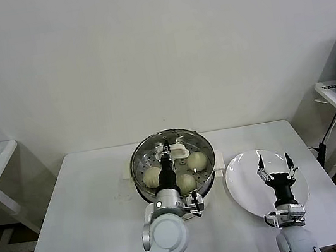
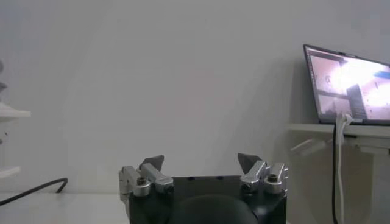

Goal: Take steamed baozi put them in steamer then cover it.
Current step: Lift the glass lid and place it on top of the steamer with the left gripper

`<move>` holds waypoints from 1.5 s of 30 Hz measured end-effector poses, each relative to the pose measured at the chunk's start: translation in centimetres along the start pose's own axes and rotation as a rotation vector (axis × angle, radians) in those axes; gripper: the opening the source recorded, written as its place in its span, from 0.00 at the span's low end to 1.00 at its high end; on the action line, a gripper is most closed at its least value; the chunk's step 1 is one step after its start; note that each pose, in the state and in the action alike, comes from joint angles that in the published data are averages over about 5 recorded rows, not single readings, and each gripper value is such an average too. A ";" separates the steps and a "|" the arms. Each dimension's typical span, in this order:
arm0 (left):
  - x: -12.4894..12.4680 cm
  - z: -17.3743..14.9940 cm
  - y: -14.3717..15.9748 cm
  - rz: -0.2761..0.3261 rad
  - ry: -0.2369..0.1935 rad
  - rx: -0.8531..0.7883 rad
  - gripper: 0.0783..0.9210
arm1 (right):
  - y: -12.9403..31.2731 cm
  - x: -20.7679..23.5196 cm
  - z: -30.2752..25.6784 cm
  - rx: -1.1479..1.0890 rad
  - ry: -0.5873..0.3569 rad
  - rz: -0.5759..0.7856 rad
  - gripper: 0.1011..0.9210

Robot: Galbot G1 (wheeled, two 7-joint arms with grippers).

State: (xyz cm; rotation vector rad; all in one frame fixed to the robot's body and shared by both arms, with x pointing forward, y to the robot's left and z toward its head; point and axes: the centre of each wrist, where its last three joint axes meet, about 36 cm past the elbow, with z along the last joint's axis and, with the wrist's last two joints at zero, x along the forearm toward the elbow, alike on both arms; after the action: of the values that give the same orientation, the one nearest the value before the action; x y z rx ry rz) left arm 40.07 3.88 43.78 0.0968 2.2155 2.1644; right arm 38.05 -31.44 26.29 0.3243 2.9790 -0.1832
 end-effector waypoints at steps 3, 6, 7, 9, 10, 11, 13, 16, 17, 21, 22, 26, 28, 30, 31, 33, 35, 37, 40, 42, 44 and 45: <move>-0.3 -0.1 -0.1 0.001 0.002 -0.005 0.13 | 0.0 0.0 0.0 0.001 -0.001 -0.001 0.88; -0.5 -0.1 -0.3 0.004 0.004 -0.010 0.13 | 0.0 0.0 0.1 0.002 -0.001 -0.001 0.88; -0.6 -0.1 -0.4 0.005 0.004 -0.013 0.13 | 0.0 0.0 0.1 0.003 -0.001 -0.001 0.88; -0.7 0.0 -0.5 0.007 0.007 -0.017 0.13 | -0.1 0.0 0.1 0.004 -0.001 -0.001 0.88; -0.8 0.0 -0.6 0.008 0.008 -0.020 0.13 | -0.1 0.0 0.1 0.005 -0.001 -0.001 0.88; -0.8 0.1 -0.7 0.009 0.008 -0.022 0.13 | -0.2 0.0 0.1 0.006 -0.001 -0.001 0.88; -0.9 0.2 -0.7 0.010 0.009 -0.025 0.13 | -0.2 -0.1 0.1 0.007 -0.002 -0.001 0.88; -0.9 0.1 -0.8 0.011 0.009 -0.027 0.13 | -0.2 -0.2 0.1 0.006 -0.002 0.000 0.88; -0.9 0.1 -0.8 0.011 0.008 -0.027 0.13 | -0.2 -0.2 0.1 0.006 -0.003 0.000 0.88; -0.9 0.0 -1.0 0.013 0.007 -0.026 0.13 | -0.1 -0.3 0.0 0.005 -0.005 0.000 0.88; -0.9 0.0 -1.0 0.013 0.008 -0.025 0.13 | -0.1 -0.3 0.0 0.005 -0.005 0.000 0.88; -0.9 0.1 -1.1 0.015 0.009 -0.027 0.15 | 0.0 -0.3 0.0 0.004 -0.005 -0.001 0.88; -0.9 0.3 -1.1 0.016 0.009 -0.029 0.19 | 0.0 -0.3 0.0 0.005 -0.005 -0.001 0.88; -0.8 0.4 -1.1 0.016 0.009 -0.029 0.25 | 0.0 -0.3 0.0 0.005 -0.006 -0.001 0.88; -0.7 0.4 -1.1 0.016 0.009 -0.029 0.29 | 0.0 -0.3 0.0 0.006 -0.006 -0.002 0.88; -0.5 0.5 -1.1 0.016 0.007 -0.028 0.35 | 0.0 -0.3 0.0 0.007 -0.006 -0.002 0.88; -0.2 0.5 -1.0 0.014 0.002 -0.025 0.43 | 0.0 -0.3 0.0 0.007 -0.006 -0.003 0.88; 0.2 0.6 -0.8 0.012 -0.005 -0.019 0.50 | 0.1 -0.3 0.0 0.007 -0.006 -0.003 0.88; 1.0 0.7 -0.3 0.009 -0.019 -0.006 0.60 | 0.1 -0.3 0.0 0.007 -0.007 -0.003 0.88; 1.6 0.9 0.1 0.007 -0.028 0.004 0.66 | 0.1 -0.4 -0.1 0.007 -0.009 -0.003 0.88; 2.3 1.3 0.7 0.001 -0.036 0.017 0.73 | 0.1 -0.4 -0.2 0.007 -0.011 -0.003 0.88; 2.7 1.5 1.0 -0.003 -0.039 0.024 0.77 | 0.0 -0.4 -0.2 0.007 -0.012 -0.003 0.88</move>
State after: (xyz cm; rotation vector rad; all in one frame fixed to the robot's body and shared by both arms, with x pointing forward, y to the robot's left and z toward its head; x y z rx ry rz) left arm 37.51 5.61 44.76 0.1351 2.2192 2.1158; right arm 38.44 -31.46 26.57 0.3177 2.9679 -0.1956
